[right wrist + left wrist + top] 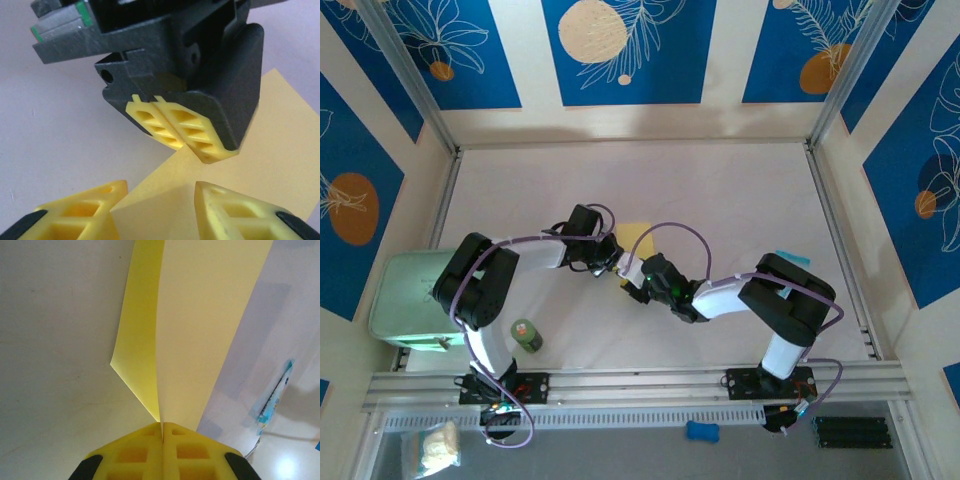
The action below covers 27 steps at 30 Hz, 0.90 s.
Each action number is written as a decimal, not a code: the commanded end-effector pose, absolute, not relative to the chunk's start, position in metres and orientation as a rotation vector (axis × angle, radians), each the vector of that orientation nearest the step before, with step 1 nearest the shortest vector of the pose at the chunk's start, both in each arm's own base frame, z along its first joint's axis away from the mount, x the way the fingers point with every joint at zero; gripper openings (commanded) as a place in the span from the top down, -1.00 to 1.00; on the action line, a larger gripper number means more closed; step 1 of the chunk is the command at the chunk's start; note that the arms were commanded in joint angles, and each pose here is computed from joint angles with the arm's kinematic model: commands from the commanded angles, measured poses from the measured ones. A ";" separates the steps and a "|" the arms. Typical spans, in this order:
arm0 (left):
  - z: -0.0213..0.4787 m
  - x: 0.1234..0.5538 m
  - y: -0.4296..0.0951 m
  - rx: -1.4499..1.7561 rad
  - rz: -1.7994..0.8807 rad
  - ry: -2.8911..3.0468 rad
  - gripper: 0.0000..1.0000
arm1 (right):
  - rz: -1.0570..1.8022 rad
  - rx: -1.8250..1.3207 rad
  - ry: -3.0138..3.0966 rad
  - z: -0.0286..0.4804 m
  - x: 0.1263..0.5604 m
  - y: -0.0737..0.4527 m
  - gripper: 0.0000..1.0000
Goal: Fold a paper plane with a square sheet of paper (pick it up from the middle)
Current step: Third fold the triangle at the center of the table.
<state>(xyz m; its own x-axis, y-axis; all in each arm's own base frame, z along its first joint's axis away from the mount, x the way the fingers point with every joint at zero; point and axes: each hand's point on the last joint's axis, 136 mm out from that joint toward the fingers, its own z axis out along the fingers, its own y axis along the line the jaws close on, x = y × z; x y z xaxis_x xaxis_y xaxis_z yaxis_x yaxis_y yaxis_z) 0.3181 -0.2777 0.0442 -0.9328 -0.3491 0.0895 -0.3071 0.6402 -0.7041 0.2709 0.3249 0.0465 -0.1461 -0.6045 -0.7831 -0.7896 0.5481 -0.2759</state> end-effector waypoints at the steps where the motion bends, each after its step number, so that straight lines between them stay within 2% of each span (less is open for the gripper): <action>1: 0.060 0.321 -0.279 -0.555 -1.224 2.770 0.97 | 0.236 -1.130 1.820 0.054 0.271 0.326 0.33; 8: 0.061 0.321 -0.279 -0.554 -1.225 2.767 0.84 | 0.227 -1.115 1.823 0.059 0.273 0.325 0.59; 10: 0.061 0.321 -0.276 -0.551 -1.203 2.768 0.69 | 0.222 -1.105 1.827 0.060 0.274 0.324 0.68; 13: 0.064 0.324 -0.267 -0.517 -1.115 2.768 0.34 | 0.232 -1.097 1.842 0.062 0.273 0.323 0.77; 17: 0.073 0.333 -0.246 -0.481 -0.981 2.738 0.09 | 0.310 -1.081 1.895 0.061 0.267 0.321 0.83; 22: 0.091 0.349 -0.251 -0.378 -1.017 2.666 0.08 | 0.480 -1.053 1.990 0.060 0.255 0.321 0.90; 27: 0.087 0.358 -0.270 -0.334 -1.102 2.658 0.28 | 0.623 -1.023 2.058 0.058 0.245 0.326 0.94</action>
